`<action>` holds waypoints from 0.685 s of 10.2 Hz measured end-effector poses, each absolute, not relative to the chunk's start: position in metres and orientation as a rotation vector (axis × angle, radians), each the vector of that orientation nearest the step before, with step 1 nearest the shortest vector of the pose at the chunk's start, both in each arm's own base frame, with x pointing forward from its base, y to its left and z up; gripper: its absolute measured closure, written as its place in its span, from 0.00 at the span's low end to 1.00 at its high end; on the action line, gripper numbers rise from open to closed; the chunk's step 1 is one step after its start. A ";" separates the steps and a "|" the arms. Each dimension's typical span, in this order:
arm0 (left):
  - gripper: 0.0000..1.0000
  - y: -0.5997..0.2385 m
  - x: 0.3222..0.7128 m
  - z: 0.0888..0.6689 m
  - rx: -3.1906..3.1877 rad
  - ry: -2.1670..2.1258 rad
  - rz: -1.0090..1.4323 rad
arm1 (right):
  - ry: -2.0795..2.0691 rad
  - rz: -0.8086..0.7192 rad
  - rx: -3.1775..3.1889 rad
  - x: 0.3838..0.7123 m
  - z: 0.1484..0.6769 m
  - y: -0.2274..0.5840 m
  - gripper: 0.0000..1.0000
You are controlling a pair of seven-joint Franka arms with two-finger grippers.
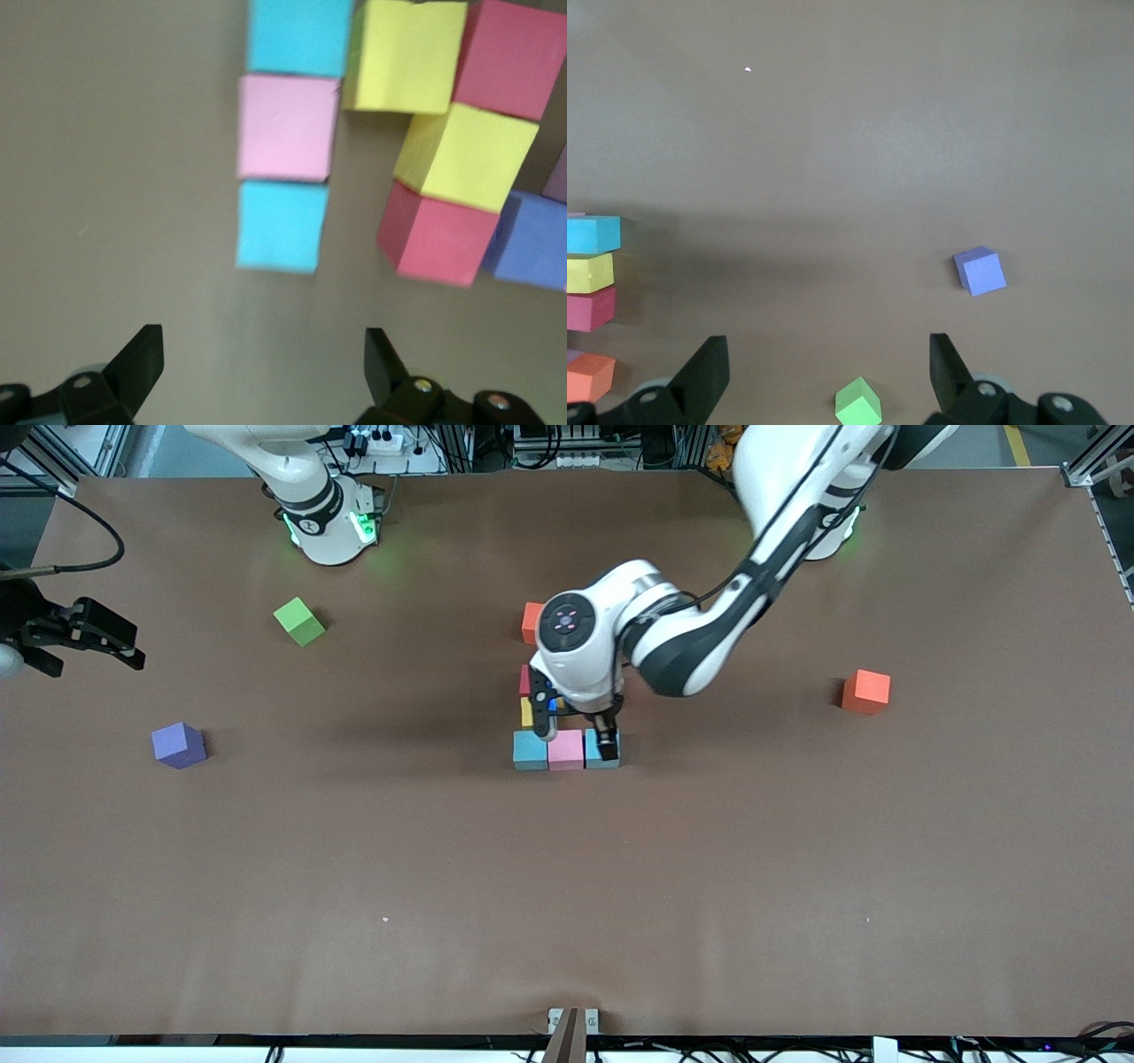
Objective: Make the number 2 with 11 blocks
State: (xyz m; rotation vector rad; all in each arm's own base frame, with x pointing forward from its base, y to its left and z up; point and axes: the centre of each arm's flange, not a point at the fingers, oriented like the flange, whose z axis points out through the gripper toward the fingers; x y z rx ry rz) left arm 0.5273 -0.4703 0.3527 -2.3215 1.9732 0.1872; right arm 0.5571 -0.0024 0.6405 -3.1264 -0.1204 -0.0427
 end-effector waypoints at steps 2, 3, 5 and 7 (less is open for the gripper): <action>0.00 -0.407 0.567 0.413 -2.461 1.812 0.115 | -0.119 -0.057 -3.127 0.559 0.640 -0.002 0.00; 0.00 -0.370 0.584 0.442 -2.546 1.695 0.083 | -0.121 -0.063 -3.127 0.559 0.642 -0.002 0.00; 0.00 -0.300 0.608 0.485 -2.715 1.401 0.049 | -0.137 -0.041 -3.126 0.556 0.647 0.004 0.00; 0.00 -0.239 0.620 0.516 -2.829 1.123 0.039 | -0.136 -0.050 -3.126 0.555 0.653 0.004 0.00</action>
